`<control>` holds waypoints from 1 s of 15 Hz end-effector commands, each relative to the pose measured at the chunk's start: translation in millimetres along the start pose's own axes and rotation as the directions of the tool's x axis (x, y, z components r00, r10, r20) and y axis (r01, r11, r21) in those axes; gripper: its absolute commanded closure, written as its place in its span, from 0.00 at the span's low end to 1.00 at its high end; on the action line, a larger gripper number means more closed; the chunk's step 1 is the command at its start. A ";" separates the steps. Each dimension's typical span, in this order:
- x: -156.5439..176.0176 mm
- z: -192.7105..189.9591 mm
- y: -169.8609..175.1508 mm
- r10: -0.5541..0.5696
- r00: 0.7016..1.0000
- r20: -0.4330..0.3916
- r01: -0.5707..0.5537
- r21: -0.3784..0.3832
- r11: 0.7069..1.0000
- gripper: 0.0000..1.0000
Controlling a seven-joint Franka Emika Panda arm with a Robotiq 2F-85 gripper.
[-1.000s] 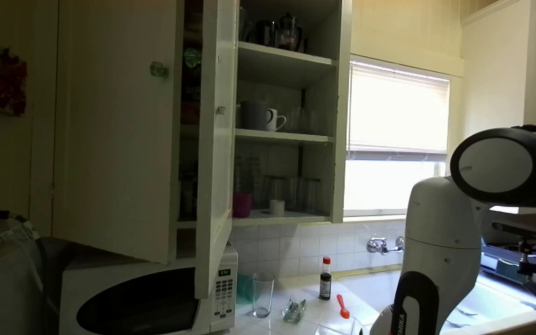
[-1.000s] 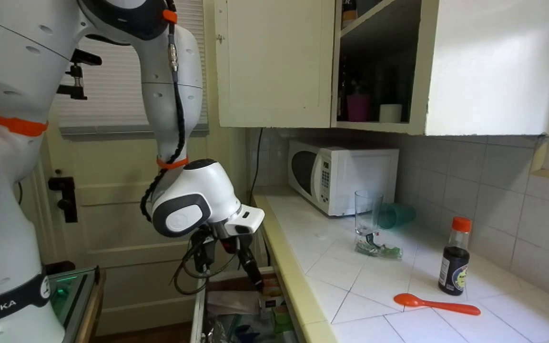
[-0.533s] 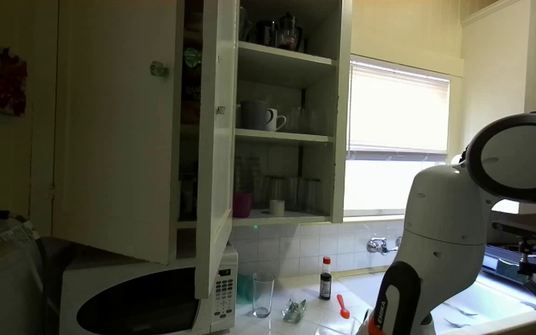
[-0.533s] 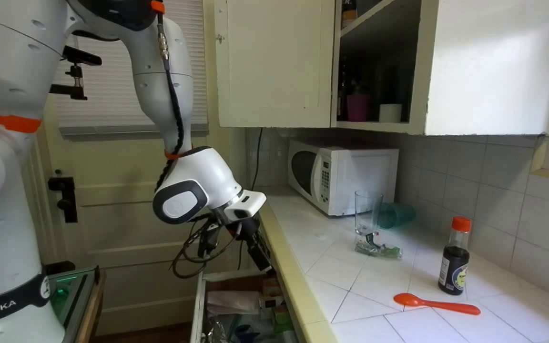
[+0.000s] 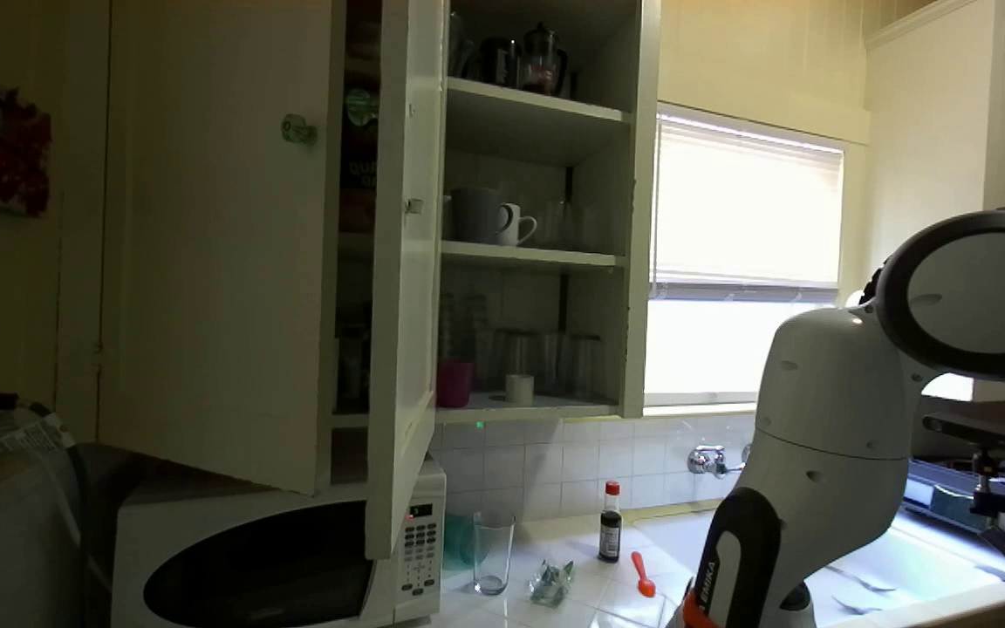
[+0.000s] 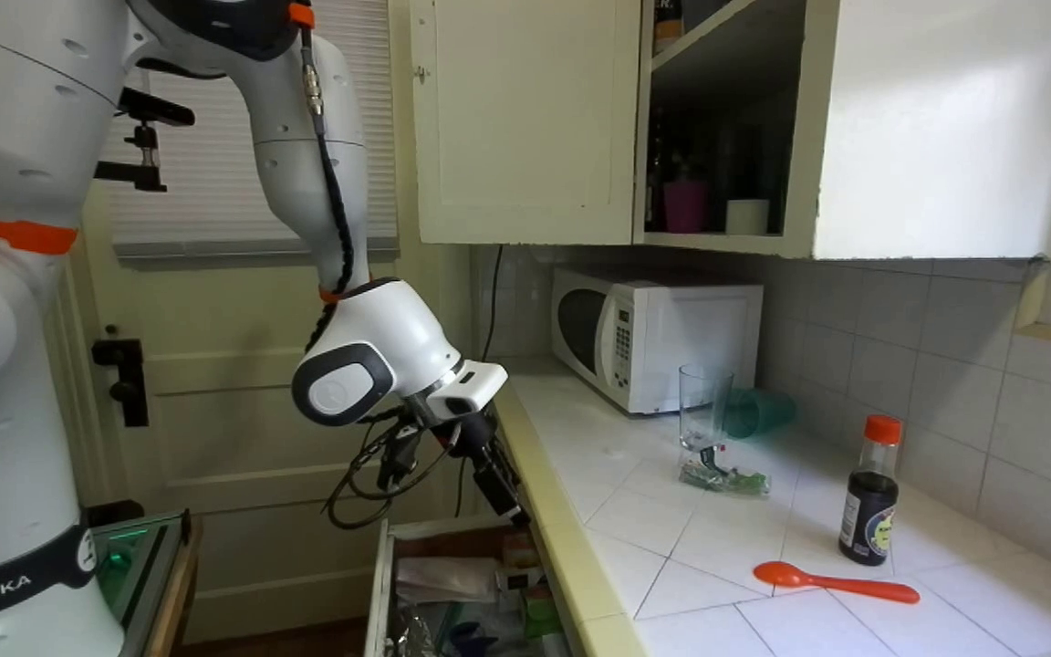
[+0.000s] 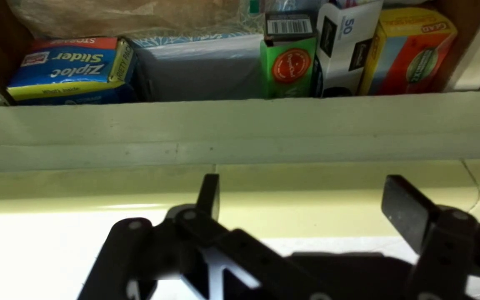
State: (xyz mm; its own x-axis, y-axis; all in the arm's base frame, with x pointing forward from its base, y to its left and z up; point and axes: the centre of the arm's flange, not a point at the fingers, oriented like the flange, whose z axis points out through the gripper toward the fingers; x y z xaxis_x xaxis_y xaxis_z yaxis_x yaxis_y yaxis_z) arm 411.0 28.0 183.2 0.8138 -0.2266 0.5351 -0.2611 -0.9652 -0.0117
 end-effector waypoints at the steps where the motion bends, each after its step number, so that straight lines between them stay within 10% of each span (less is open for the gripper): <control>1: 0.0 0.0 0.0 0.000 1.000 0.000 0.000 0.000 1.000 0.00; 10: 0.1 0.0 0.0 0.000 1.000 0.000 0.000 0.000 1.000 0.00; 15: 12.9 -24.8 31.6 0.119 0.978 -0.173 -0.137 -0.095 0.986 0.00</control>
State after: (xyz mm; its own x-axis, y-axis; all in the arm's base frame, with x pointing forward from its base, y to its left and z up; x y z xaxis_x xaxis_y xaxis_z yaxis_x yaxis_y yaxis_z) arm 412.3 11.9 193.7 0.7529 -0.2722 0.5992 -0.3322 -0.9431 -0.0110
